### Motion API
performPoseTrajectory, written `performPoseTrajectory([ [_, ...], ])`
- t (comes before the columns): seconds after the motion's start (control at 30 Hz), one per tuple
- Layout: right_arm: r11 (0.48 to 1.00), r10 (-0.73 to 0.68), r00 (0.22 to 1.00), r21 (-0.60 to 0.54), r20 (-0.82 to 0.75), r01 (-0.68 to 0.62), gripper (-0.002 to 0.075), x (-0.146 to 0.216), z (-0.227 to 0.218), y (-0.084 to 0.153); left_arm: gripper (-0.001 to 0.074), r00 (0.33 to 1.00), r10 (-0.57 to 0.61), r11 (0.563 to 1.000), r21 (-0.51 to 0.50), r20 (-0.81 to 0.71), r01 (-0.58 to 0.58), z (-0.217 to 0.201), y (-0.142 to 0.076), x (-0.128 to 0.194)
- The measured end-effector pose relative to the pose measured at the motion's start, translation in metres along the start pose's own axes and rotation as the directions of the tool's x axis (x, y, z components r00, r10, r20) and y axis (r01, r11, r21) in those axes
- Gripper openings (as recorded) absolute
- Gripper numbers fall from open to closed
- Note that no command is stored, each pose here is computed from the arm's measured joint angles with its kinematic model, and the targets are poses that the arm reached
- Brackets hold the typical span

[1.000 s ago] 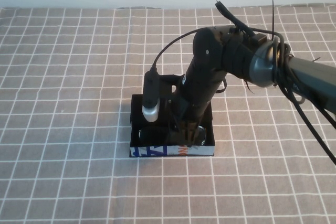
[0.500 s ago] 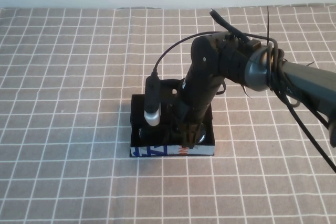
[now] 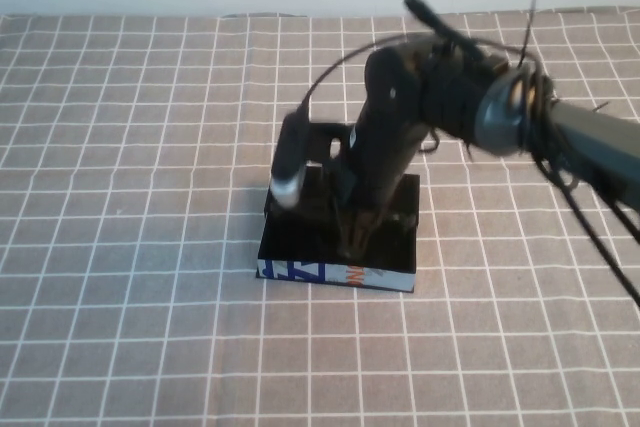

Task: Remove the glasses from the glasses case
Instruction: Pick up the glasses from the glasses case, then place the glasses on the table

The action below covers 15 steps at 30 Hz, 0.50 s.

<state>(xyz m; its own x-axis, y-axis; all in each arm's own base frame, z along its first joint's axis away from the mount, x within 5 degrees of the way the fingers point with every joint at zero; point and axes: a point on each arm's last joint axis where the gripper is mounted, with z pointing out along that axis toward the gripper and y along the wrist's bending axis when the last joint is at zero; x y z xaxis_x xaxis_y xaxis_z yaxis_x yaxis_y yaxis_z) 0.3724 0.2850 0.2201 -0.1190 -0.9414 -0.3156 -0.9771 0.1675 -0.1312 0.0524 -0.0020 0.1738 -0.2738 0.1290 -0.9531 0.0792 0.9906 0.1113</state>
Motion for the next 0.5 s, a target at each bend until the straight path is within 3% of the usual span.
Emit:
performPoseTrajectory([
  [0.27,0.942,0.326,0.942,0.054,0.084,-0.331,0.0062,-0.004,-0.081,-0.001,-0.0004,1.000,0.000,1.000,0.000,0.000,0.000,0.000,0.000,0.000],
  [0.5,0.791,0.604,0.789,0.036,0.107,-0.611,0.0062,0.028,-0.128,-0.003,-0.0004,1.000,0.000,1.000,0.000,0.000,0.000,0.000,0.000,0.000],
])
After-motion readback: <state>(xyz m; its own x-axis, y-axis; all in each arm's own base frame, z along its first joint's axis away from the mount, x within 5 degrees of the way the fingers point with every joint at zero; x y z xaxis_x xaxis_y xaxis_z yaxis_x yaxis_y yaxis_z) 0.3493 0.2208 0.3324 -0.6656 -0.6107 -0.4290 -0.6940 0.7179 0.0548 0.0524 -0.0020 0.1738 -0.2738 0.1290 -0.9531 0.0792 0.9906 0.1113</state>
